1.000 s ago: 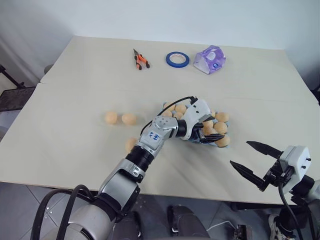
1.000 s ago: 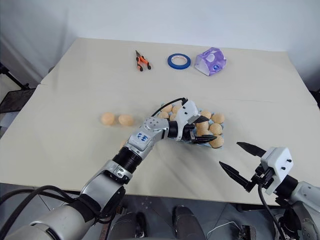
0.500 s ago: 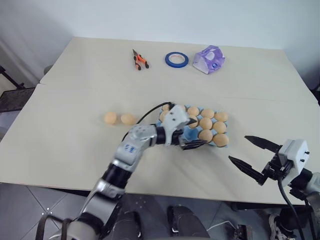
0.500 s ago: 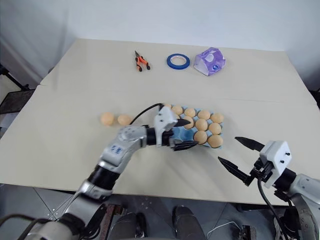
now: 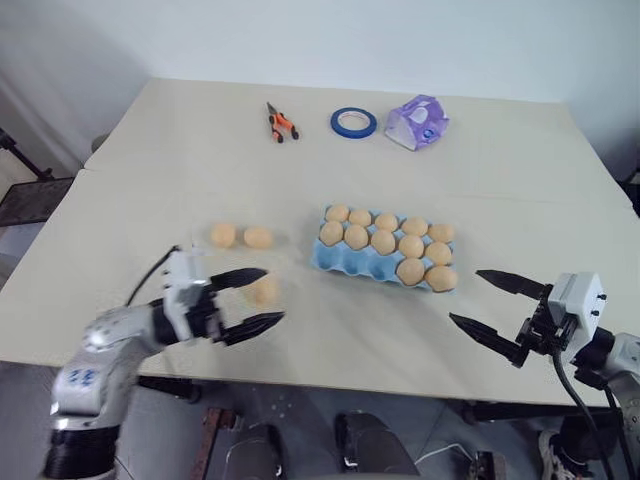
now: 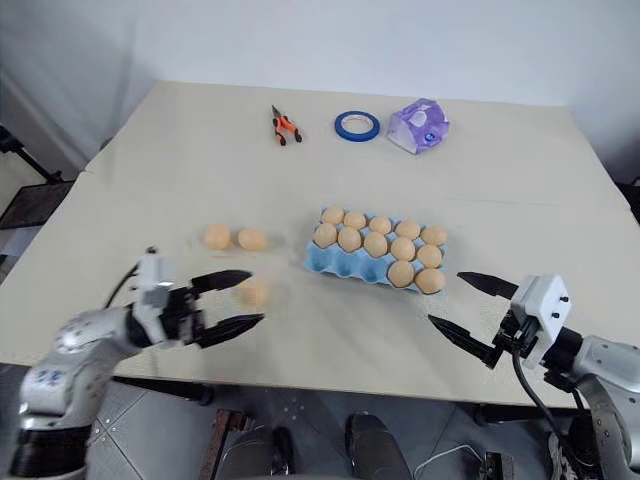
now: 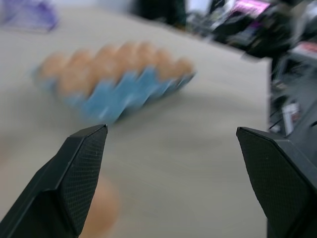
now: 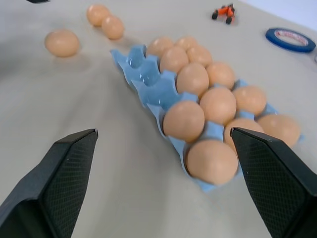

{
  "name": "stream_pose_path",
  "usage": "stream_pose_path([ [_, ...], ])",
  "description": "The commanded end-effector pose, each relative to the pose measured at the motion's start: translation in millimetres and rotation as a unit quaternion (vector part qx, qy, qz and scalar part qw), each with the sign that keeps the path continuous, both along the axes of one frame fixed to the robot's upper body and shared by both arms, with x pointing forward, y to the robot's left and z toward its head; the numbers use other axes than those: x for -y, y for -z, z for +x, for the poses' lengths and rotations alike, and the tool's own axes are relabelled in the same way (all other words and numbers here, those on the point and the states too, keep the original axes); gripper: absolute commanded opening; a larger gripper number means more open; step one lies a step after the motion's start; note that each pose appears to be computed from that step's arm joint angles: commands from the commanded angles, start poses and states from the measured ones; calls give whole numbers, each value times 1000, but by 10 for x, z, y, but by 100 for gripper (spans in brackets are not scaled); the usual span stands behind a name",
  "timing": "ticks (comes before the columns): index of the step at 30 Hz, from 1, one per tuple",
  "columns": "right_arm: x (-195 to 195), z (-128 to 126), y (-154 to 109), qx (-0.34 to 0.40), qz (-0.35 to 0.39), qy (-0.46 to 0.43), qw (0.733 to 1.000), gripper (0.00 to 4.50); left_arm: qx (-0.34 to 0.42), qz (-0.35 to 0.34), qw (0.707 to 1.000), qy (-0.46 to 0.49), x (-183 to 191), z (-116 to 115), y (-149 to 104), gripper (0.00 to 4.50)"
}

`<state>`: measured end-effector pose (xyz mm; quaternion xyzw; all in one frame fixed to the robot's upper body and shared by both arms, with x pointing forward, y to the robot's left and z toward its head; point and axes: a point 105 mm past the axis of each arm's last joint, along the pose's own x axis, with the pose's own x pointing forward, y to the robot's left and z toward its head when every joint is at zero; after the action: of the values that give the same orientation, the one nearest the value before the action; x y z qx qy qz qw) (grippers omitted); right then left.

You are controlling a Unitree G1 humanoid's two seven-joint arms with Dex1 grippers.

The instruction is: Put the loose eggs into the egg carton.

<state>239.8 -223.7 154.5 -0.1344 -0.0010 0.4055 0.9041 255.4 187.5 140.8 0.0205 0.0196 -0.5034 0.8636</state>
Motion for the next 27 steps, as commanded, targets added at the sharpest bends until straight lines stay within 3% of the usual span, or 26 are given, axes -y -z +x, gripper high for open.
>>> stream_pose_path([
  [1, -20, 19, -68, 10, -2, -13, 1000, 450, 27, -5, 999, -35, -214, -28, -68, 443],
  [12, -14, 86, -94, 12, -5, -22, 1000, 450, 42, 9, 997, -64, -275, -38, -37, 443],
  [21, -19, 93, -122, 17, -8, -22, 1000, 450, 73, 44, 994, -67, 251, 452, 11, 443],
  [27, 7, 31, -123, 19, -9, -10, 1000, 450, 54, 57, 996, -52, 430, 521, 154, 443],
])
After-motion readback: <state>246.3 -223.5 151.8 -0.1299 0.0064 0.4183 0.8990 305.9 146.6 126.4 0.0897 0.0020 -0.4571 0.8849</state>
